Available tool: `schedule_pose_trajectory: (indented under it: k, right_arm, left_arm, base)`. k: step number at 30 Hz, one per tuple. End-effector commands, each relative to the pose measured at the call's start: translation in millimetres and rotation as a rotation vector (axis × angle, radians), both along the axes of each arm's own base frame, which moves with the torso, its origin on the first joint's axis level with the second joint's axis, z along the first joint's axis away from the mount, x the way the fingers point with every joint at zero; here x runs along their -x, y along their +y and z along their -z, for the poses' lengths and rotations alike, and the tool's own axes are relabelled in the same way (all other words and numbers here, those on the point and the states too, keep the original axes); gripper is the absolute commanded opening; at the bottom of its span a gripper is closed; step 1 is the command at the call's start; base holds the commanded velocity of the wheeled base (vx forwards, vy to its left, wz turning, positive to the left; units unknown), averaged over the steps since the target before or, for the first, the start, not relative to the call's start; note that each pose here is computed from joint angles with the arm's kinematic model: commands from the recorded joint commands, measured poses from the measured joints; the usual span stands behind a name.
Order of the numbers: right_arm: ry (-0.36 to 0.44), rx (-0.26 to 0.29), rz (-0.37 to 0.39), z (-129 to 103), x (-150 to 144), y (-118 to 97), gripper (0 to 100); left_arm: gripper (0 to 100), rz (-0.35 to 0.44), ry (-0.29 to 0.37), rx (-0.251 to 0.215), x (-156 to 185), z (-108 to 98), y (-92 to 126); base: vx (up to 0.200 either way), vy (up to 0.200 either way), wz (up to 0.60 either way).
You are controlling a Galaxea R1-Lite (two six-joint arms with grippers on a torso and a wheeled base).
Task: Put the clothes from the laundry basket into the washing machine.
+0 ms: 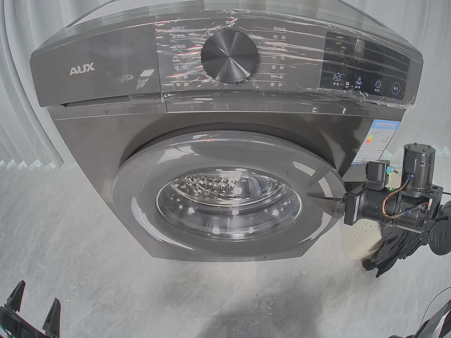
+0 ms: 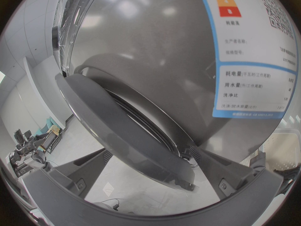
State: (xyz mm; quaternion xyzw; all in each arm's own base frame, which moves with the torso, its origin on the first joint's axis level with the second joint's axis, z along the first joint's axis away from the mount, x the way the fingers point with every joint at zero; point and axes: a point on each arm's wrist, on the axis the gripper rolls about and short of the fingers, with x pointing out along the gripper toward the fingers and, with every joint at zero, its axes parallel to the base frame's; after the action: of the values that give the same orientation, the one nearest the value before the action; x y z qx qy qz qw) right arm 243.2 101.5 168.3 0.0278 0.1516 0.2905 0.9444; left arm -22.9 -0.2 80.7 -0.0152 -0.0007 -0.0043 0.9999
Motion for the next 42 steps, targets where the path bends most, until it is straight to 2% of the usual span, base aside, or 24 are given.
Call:
schedule_pose_trajectory:
  k: [1, 8, 12, 17, 23, 29, 33, 42]
  right_arm:
    - [0.008, 0.005, -0.012, 3, 11, -1, 100]
    - [0.02, 0.01, -0.035, 6, 33, -5, 100]
    - [0.026, 0.011, -0.078, 10, 56, -5, 100]
    - [0.005, 0.002, -0.096, 7, 75, -10, 100]
    - [0.002, 0.003, -0.08, 6, 73, -12, 100]
    - [0.022, 0.012, -0.088, 10, 62, -5, 100]
    - [0.039, 0.017, -0.095, 14, 56, -1, 100]
    - [0.049, 0.018, -0.146, 17, 72, 2, 100]
  left_arm:
    - [100, -0.001, 0.0, 0.0, 0, 5, 0]
    - [100, 0.001, 0.0, 0.0, 0, 5, 0]
    - [100, 0.001, 0.0, 0.0, 0, 5, 0]
    - [100, 0.001, 0.0, 0.0, 0, 5, 0]
    - [100, 0.001, 0.0, 0.002, 0, 5, 0]
    - [100, 0.001, 0.0, 0.005, 0, 5, 0]
    - [100, 0.001, 0.0, 0.005, 0, 5, 0]
    - [100, 0.001, 0.0, 0.005, 0, 5, 0]
  base:
    - [0.0, 0.0, 0.0]
    - [0.0, 0.0, 0.0]
    - [0.0, 0.0, 0.0]
    - [0.0, 0.0, 0.0]
    - [0.0, 0.0, 0.0]
    - [-0.2, 0.0, 0.0]
    - [0.0, 0.0, 0.0]
    - [0.0, 0.0, 0.0]
